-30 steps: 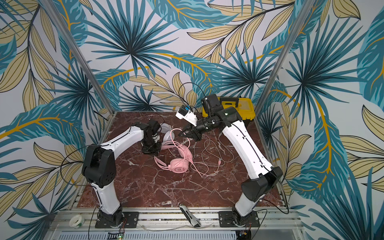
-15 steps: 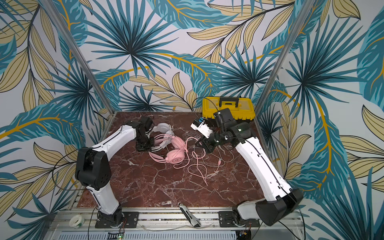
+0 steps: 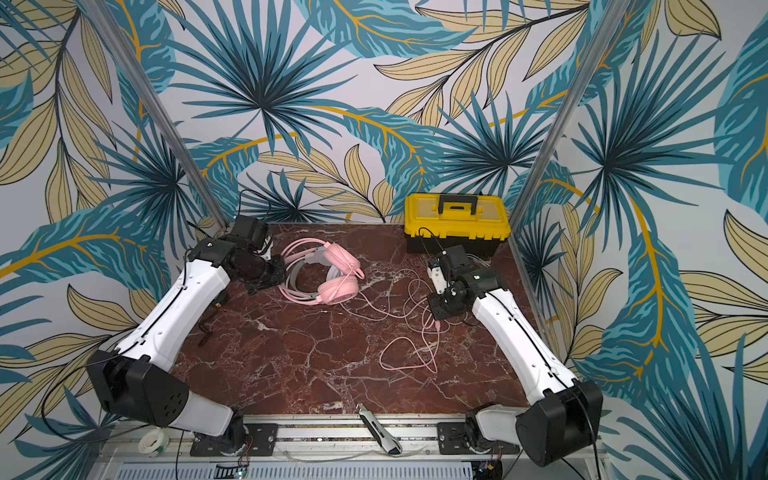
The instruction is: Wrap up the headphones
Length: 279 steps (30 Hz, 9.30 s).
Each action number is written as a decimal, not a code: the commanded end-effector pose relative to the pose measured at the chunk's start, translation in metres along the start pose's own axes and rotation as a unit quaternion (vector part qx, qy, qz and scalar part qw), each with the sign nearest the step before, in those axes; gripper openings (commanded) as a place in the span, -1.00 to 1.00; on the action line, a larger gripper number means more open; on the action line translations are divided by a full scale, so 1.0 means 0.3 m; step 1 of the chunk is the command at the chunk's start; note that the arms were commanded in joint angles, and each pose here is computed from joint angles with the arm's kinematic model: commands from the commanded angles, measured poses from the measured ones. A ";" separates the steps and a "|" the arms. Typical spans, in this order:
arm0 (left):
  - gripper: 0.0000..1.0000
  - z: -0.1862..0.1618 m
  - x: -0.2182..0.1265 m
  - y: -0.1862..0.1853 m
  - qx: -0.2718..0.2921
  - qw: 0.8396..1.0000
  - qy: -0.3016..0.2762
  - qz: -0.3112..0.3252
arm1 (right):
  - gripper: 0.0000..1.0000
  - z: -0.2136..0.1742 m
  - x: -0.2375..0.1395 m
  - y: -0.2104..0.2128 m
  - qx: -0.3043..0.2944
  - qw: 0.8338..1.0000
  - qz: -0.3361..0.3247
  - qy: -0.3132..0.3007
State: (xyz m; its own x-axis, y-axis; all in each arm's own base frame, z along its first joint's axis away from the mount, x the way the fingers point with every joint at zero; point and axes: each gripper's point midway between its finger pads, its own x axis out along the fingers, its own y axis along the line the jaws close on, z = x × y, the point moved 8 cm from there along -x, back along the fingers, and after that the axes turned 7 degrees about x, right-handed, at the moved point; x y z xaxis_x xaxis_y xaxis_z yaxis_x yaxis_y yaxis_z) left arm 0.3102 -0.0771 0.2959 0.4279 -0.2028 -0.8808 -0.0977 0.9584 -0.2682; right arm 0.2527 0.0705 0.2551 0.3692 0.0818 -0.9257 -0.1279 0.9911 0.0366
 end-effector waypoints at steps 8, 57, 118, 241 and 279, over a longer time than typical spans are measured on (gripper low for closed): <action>-1.00 0.008 -0.117 -0.094 0.043 0.990 -0.024 -0.132 | 0.29 0.100 0.016 0.120 0.046 0.954 0.217 -0.203; -1.00 -0.024 -0.244 -0.128 0.064 0.974 -0.044 -0.212 | 0.20 0.244 0.391 0.583 -0.051 0.855 0.487 -0.169; -1.00 0.095 0.200 -0.184 -0.073 0.996 -0.049 -0.001 | -0.93 -0.096 -0.039 0.603 -0.333 0.898 0.287 -0.010; -1.00 0.082 0.005 -0.236 0.048 0.960 0.014 -0.276 | -0.35 0.107 0.456 0.405 -0.064 0.892 0.434 -0.113; -1.00 0.203 -0.063 -0.234 -0.056 0.954 -0.094 -0.279 | -0.66 -0.002 0.564 0.571 -0.049 0.876 0.474 -0.081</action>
State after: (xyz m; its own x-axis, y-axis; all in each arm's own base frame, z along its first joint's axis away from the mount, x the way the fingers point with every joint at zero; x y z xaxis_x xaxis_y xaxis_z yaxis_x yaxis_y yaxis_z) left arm 0.3650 -0.1306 0.3204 0.5056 -0.5980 -0.6219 0.0253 0.7308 -0.6821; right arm 0.2963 0.2564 0.0961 0.1662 0.8883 -0.4282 -0.4954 0.4506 0.7426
